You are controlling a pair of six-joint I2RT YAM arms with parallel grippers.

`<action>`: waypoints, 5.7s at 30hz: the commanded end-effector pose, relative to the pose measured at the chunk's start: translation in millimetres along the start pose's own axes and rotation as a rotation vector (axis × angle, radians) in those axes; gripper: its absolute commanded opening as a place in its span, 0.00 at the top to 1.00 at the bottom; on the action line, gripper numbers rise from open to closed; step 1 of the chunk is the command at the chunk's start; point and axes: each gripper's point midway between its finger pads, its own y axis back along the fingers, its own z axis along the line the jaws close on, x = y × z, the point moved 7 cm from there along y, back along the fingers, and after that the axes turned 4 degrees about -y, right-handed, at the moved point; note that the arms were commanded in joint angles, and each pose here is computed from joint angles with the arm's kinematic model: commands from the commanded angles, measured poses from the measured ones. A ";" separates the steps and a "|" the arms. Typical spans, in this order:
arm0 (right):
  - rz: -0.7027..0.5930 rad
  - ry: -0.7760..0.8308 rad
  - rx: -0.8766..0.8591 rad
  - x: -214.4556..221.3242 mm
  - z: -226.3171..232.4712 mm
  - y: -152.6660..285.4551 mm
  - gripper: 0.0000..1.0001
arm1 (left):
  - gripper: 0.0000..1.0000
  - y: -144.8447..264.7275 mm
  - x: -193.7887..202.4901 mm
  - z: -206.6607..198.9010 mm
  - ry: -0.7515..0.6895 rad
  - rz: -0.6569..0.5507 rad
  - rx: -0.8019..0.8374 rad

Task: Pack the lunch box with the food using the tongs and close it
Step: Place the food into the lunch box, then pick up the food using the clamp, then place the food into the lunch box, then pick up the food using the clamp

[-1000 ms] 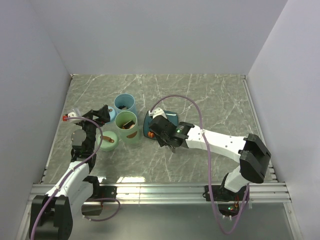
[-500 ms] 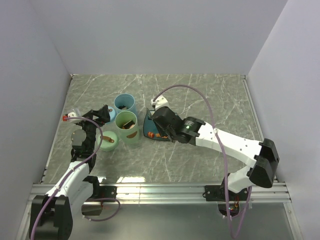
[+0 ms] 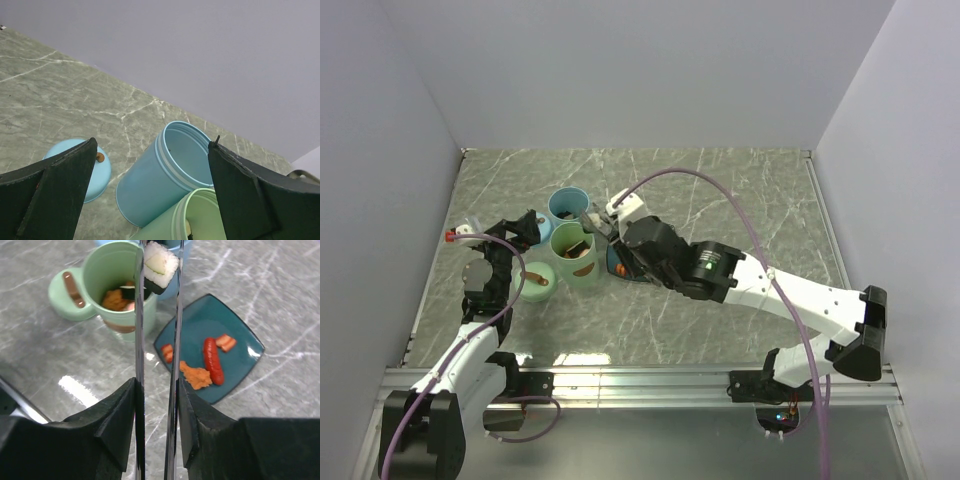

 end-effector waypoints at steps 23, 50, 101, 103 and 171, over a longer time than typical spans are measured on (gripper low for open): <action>-0.063 0.015 -0.009 -12.4 15.1 8.8 0.39 | 0.01 -3.3 -12.6 -5.3 0.007 -0.050 0.018; 0.280 -0.083 0.193 91.4 -59.8 -49.6 0.41 | 0.00 -3.0 -13.7 -5.9 0.009 -0.054 0.021; 0.048 -0.097 0.221 11.9 -73.3 -43.0 0.75 | 0.01 -3.2 -12.9 -4.7 0.009 -0.053 0.015; 0.041 -0.094 0.222 9.4 -72.9 -42.9 0.75 | 0.01 -3.2 -12.7 -5.1 0.009 -0.053 0.017; 0.020 -0.117 0.286 28.8 -55.5 -38.4 0.48 | 0.01 -3.5 -12.7 -5.0 0.009 -0.051 0.017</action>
